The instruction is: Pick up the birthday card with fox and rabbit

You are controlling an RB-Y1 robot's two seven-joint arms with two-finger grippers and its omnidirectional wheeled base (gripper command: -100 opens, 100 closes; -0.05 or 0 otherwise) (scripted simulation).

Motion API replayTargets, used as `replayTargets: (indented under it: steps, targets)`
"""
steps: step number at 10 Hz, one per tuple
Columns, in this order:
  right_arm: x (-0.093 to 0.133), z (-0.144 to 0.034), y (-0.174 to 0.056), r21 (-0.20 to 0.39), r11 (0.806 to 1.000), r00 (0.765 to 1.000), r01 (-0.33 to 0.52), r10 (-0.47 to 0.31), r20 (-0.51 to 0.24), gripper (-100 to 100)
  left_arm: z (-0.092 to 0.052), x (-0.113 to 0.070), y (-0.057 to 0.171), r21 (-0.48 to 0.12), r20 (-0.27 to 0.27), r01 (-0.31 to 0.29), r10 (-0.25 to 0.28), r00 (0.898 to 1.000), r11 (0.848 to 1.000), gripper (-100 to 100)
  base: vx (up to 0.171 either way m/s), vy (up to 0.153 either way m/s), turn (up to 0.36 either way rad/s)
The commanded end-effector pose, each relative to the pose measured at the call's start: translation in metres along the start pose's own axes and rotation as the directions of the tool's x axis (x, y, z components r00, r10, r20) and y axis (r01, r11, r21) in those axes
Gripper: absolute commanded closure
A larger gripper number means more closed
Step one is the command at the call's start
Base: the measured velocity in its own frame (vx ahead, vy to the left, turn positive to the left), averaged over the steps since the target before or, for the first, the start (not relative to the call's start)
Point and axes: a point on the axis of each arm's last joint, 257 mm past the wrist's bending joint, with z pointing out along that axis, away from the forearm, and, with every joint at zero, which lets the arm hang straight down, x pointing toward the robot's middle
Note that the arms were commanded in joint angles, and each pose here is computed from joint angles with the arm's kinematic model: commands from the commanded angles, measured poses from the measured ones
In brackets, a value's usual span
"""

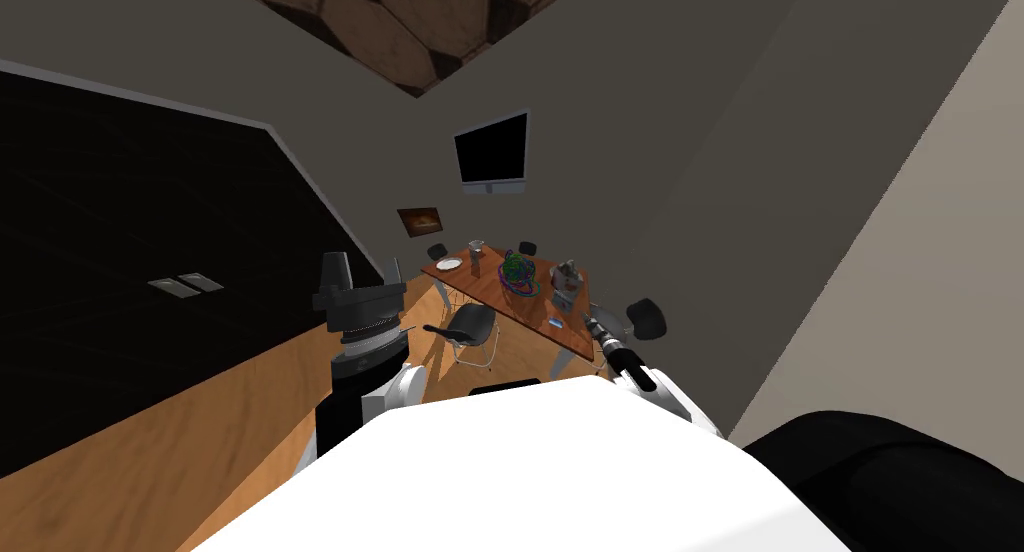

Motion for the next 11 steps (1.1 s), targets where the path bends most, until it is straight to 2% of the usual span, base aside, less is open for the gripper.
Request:
replayTargets:
  steps: [1,2,3,4,5,6,7,9,10,11]
  targets:
    - [0.004,-0.002,-0.018,0.045,0.998,0.999,0.045,-0.044,-0.021,-100,0.000,0.000,0.000,0.000,0.000,0.000,0.000,1.000,1.000,0,-0.025,0.018,0.151]
    - [0.008,-0.003,-0.045,0.105,0.988,0.993,0.113,-0.107,-0.055,-100,0.000,0.000,0.000,0.000,0.000,0.000,0.000,1.000,1.000,0,-0.028,0.021,0.201]
    - [0.008,-0.003,-0.045,0.105,0.988,0.993,0.113,-0.107,-0.055,-100,0.000,0.000,0.000,0.000,0.000,0.000,0.000,1.000,1.000,0,-0.023,0.013,0.159]
    - [0.011,-0.005,-0.073,0.161,0.970,0.981,0.181,-0.167,-0.093,-100,0.000,0.000,0.000,0.000,0.000,0.000,0.000,1.000,1.000,0,-0.027,0.023,0.270]
    - [0.011,-0.005,-0.073,0.162,0.970,0.981,0.181,-0.167,-0.094,-100,0.000,0.000,0.000,0.000,0.000,0.000,0.000,1.000,1.000,0,-0.019,0.015,0.146]
    - [0.012,-0.008,-0.100,0.214,0.945,0.965,0.248,-0.223,-0.135,-100,0.000,0.000,0.000,0.000,0.000,0.000,0.000,1.000,1.000,0,-0.020,0.024,0.259]
    - [0.012,-0.008,-0.100,0.214,0.945,0.965,0.248,-0.223,-0.135,-100,0.000,0.000,0.000,0.000,0.000,0.000,0.000,1.000,1.000,0,-0.015,0.017,0.150]
    - [0.010,-0.018,-0.152,0.302,0.875,0.921,0.378,-0.321,-0.222,-100,0.000,0.000,0.000,0.000,0.000,0.000,0.000,1.000,1.000,0,-0.026,0.025,0.319]
    - [0.010,-0.019,-0.154,0.305,0.874,0.920,0.379,-0.321,-0.224,-100,0.000,0.000,0.000,0.000,0.000,0.000,0.000,1.000,1.000,0,-0.016,0.018,0.197]
    - [0.006,-0.024,-0.176,0.338,0.833,0.893,0.439,-0.363,-0.266,-100,0.000,0.000,0.000,0.000,0.000,0.000,0.000,1.000,1.000,0,-0.012,0.027,0.267]
